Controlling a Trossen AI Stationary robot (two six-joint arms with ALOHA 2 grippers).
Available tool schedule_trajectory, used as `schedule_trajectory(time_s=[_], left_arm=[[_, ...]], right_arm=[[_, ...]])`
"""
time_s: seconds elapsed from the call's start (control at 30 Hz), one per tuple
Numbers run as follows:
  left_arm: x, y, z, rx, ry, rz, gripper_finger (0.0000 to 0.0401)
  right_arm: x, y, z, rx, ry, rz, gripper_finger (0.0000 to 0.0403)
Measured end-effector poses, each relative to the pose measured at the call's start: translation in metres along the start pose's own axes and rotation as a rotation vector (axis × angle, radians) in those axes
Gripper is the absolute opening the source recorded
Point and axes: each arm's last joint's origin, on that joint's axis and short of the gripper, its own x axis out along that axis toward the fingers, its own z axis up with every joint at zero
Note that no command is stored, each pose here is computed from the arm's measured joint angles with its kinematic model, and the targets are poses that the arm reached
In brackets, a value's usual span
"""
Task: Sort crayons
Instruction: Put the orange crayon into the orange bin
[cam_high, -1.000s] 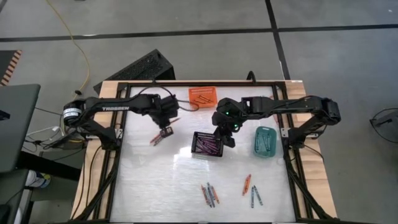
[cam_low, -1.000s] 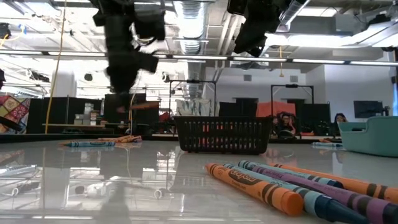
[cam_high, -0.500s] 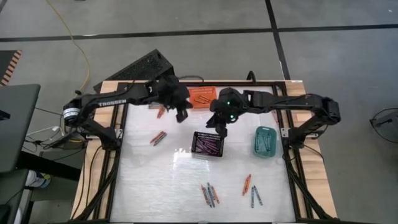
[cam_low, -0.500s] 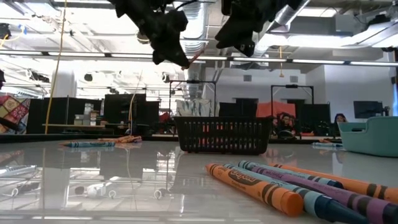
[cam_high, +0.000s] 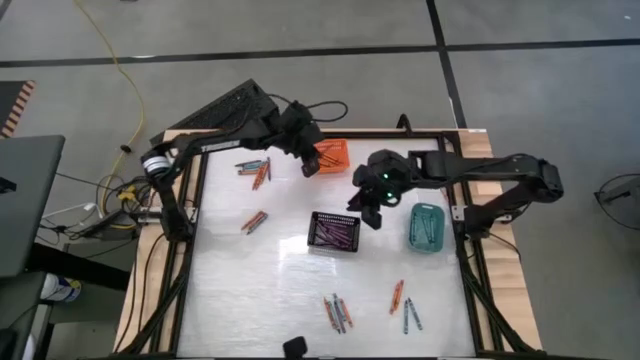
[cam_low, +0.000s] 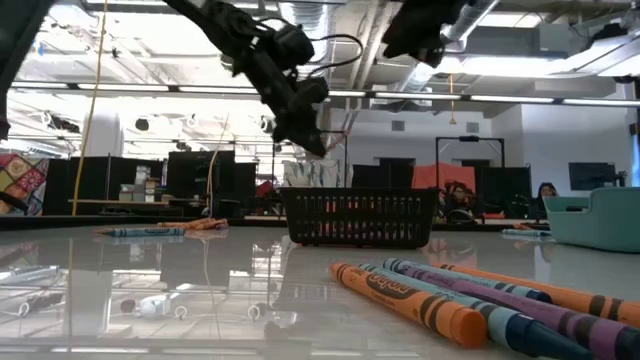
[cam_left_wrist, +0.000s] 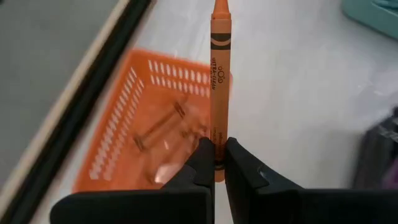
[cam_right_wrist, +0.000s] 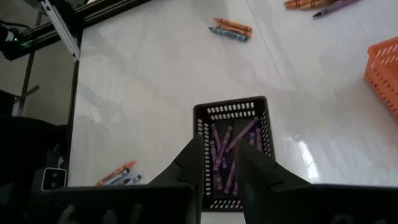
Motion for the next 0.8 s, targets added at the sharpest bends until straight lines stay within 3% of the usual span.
schedule_trajectory(time_s=[0.23, 0.4, 0.8], left_arm=[[0.038, 0.016, 0.003, 0.025, 0.141, -0.007, 0.0], [0.06, 0.023, -0.003, 0.013, 0.258, -0.016, 0.0014], [0.067, 0.029, -0.004, 0.028, 0.301, 0.053, 0.0052]], right_arm=[[-0.015, 0.019, -0.022, 0.012, 0.098, -0.074, 0.0084], [-0.019, 0.038, -0.036, -0.049, 0.162, -0.054, 0.0084], [-0.022, 0.067, -0.057, -0.147, 0.222, -0.06, 0.0084]])
